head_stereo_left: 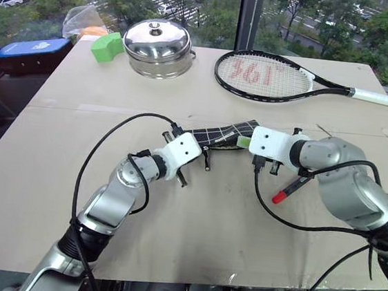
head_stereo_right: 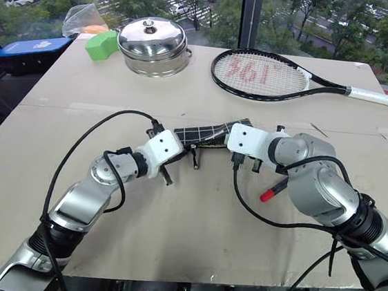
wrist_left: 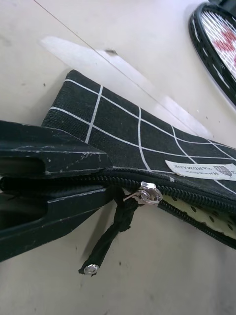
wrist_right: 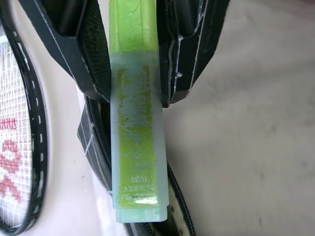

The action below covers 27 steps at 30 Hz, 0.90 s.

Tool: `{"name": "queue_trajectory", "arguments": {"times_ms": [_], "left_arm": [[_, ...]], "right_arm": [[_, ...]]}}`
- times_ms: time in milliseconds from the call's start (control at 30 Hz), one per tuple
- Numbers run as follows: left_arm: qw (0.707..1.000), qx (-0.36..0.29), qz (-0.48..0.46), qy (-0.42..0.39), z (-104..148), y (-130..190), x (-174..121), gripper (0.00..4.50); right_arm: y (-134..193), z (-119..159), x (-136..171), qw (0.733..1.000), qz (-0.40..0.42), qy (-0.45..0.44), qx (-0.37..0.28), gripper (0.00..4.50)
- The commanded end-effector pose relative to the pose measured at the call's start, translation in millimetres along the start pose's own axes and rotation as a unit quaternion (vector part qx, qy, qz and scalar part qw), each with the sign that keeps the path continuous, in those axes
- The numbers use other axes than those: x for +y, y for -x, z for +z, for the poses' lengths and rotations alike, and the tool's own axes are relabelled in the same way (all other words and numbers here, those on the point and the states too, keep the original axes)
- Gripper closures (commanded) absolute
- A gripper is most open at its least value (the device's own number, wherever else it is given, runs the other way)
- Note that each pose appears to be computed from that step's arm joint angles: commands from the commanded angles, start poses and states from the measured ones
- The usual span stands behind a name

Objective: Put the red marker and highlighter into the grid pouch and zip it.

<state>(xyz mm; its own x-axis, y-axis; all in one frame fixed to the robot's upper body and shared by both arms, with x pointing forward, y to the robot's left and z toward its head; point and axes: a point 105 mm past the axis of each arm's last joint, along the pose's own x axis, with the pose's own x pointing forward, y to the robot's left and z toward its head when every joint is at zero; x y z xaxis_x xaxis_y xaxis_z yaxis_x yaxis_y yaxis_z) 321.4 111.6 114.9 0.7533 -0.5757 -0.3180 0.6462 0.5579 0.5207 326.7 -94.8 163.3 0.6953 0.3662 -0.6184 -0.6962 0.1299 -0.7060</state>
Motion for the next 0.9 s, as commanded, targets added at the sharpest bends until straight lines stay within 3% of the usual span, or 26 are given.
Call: {"name": "queue_trajectory", "arguments": {"times_ms": [33,500,900], "left_arm": [[0.999,-0.031,0.0,-0.018,18,2,-3,4.5],[0.999,-0.041,-0.016,-0.003,24,-3,-10,4.5],[0.996,-0.068,-0.051,-0.021,37,-8,-22,4.5]], "right_arm": [[2,2,-15,0.999,-0.032,0.04,0.009,3.78],[-8,8,-18,0.995,-0.041,0.095,0.013,3.78],[-32,45,-17,0.991,-0.051,0.114,-0.042,3.78]]}}
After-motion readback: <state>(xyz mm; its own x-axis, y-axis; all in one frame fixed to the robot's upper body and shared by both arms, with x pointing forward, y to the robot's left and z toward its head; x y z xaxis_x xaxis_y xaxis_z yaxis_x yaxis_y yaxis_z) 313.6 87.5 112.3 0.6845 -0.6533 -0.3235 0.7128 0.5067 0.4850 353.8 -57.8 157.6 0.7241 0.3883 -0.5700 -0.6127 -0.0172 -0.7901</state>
